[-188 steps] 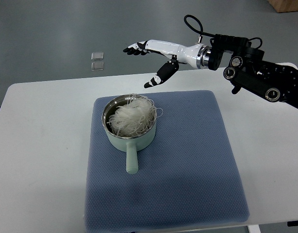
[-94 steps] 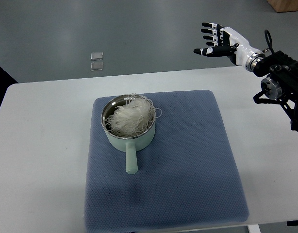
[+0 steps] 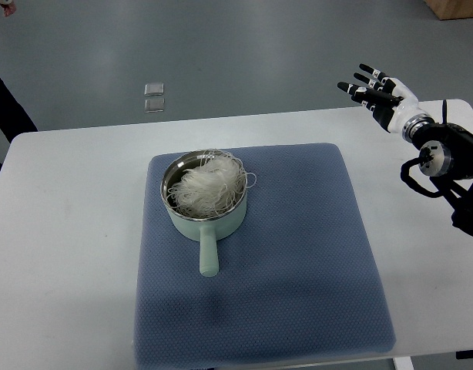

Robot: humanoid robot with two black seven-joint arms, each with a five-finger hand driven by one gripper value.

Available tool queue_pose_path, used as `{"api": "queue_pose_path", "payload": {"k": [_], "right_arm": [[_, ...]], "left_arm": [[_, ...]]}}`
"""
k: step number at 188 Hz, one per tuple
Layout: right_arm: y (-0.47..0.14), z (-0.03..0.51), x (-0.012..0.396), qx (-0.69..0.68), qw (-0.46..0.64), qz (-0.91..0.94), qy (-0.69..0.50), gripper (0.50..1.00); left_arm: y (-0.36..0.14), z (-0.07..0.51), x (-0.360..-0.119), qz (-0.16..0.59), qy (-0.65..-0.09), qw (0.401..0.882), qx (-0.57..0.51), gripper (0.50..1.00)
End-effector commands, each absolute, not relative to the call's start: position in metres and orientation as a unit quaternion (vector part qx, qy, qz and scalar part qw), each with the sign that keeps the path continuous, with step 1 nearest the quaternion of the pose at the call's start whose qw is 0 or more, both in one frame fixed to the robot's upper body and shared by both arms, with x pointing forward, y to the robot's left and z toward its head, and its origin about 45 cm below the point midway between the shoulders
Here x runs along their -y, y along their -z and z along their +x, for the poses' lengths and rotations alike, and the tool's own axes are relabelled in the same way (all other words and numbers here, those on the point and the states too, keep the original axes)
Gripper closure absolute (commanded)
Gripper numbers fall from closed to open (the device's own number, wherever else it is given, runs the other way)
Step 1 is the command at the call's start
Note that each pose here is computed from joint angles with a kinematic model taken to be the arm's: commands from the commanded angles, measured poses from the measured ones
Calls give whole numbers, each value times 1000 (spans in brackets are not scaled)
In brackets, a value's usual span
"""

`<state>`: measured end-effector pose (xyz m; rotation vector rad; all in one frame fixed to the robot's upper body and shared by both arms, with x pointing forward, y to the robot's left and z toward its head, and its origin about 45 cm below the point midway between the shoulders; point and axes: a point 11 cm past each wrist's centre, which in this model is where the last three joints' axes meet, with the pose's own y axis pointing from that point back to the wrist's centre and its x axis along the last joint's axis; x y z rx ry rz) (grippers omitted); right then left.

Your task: Put vermicelli into pot with right hand

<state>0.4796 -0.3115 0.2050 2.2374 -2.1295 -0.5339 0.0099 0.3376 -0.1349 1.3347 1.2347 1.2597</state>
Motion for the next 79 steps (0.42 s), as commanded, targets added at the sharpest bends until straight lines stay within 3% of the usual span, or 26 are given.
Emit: {"api": "queue_pose_path", "payload": {"k": [1,9,79], "right_arm": [[-201,479,309,687,1,705,175,603],[-199,478,309,688,0,704,176,572],[-183,469,309,686,8,702,188,572]], "left_arm": [[135,9,-338,539,-509,448,-499,500],[135,9,-338,539,-509,448,-499,500],[135,9,-337,538,-510,448,-500,500]]}}
